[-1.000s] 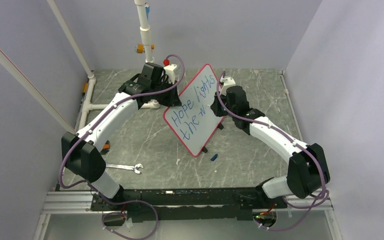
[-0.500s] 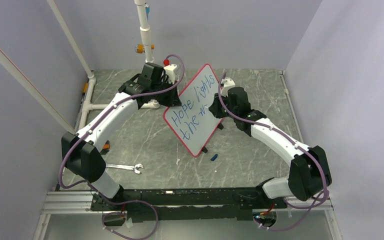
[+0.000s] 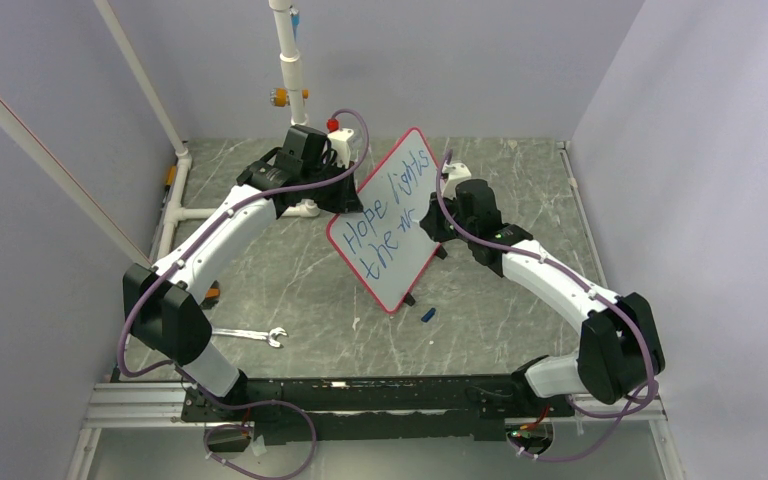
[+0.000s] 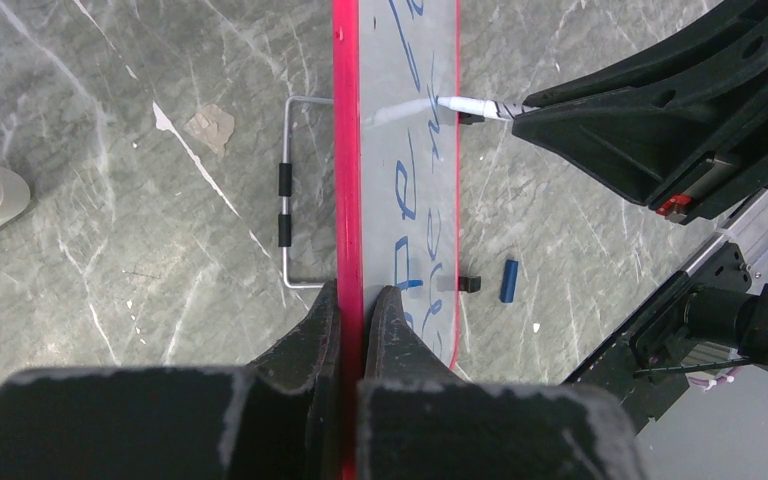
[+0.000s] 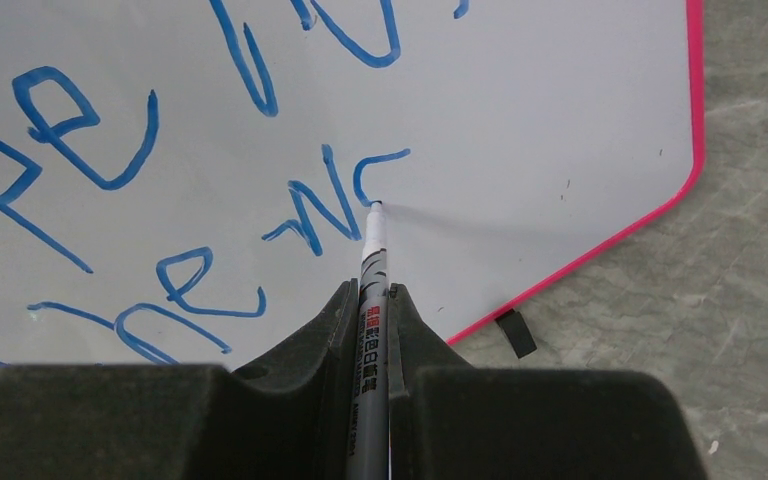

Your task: Write a sentence on the whiteboard

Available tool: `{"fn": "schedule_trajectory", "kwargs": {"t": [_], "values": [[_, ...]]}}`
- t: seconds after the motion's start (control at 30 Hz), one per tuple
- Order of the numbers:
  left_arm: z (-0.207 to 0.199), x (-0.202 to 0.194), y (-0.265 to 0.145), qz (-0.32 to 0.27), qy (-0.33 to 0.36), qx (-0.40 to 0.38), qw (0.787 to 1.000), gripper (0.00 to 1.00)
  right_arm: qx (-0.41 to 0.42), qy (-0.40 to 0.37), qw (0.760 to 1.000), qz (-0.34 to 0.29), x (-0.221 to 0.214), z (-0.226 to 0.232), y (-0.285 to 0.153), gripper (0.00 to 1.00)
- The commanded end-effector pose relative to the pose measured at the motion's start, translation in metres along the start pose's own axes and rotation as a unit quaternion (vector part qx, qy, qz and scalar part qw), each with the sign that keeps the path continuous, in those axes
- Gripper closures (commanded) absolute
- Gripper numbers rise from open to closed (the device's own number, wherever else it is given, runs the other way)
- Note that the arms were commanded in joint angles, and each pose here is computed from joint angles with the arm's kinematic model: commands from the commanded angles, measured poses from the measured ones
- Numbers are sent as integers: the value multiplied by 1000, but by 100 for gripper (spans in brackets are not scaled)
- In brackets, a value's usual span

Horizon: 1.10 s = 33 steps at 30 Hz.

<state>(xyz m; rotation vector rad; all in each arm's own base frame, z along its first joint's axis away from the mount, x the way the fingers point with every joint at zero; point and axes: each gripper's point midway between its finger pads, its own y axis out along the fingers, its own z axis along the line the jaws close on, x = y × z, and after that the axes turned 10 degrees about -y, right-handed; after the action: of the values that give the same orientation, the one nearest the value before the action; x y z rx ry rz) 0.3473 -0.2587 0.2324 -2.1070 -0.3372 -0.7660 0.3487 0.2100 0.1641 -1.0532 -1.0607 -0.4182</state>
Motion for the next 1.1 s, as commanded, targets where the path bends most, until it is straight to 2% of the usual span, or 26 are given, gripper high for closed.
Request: {"fn": "schedule_trajectory", "kwargs": {"t": [0.0, 0.6, 1.07], "values": [[72, -30, 7, 59, 87, 150, 983, 100, -11, -2, 1000, -5, 7, -2, 3, 100], [71, -31, 8, 61, 88, 149, 983, 100, -15, -10, 999, -33, 46, -3, 8, 100], [71, -30, 8, 60, 89, 151, 983, 100, 3, 8, 1000, -15, 22, 4, 11, 100]]}}
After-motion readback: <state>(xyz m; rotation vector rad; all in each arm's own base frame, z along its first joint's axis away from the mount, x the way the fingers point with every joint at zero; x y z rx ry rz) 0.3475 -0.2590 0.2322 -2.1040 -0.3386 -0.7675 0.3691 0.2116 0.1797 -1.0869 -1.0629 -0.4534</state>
